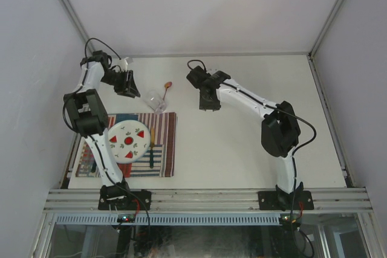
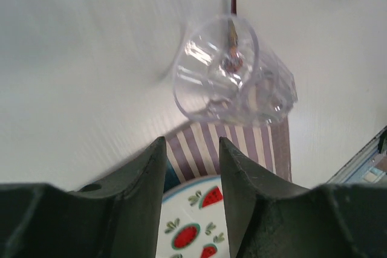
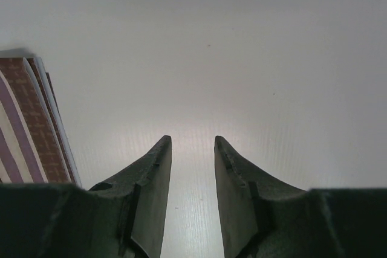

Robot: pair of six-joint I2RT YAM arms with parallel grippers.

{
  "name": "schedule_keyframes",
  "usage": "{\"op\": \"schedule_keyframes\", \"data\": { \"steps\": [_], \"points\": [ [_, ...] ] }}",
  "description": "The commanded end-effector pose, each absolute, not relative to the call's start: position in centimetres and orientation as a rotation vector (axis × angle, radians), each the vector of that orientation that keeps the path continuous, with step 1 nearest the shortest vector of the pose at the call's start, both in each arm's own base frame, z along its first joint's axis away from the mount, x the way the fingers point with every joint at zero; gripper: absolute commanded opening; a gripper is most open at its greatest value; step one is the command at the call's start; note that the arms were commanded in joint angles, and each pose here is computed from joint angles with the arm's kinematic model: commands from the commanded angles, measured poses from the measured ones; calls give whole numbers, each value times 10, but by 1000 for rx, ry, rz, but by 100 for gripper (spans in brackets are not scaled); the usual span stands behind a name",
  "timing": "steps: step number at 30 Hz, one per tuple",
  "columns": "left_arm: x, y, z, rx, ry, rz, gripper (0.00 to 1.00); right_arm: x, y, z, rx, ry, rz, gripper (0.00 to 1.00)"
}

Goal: Set the dinner table for one person

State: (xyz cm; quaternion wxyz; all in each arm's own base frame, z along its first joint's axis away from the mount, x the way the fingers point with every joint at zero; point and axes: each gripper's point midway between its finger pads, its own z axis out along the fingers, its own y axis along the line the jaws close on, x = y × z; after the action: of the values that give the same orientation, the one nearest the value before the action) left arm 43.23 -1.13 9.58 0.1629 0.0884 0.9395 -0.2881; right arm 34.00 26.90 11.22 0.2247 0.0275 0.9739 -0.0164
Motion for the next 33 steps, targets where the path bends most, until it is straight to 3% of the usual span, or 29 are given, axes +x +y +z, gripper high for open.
{"op": "schedule_keyframes", "data": {
  "steps": [1,11,25,33],
  "points": [
    [460,-17,98,254,2625,-905,44,332,270,117,-17,2687,-113,34],
    [456,-35,83,367,2628,-991,45,305,256,99,6,2735,-144,34],
    [469,-41,124,353,2537,-1000,45,311,262,97,4,2740,-133,34],
    [447,-45,122,375,2561,-1040,45,307,264,93,8,2749,-121,33]
  ]
}}
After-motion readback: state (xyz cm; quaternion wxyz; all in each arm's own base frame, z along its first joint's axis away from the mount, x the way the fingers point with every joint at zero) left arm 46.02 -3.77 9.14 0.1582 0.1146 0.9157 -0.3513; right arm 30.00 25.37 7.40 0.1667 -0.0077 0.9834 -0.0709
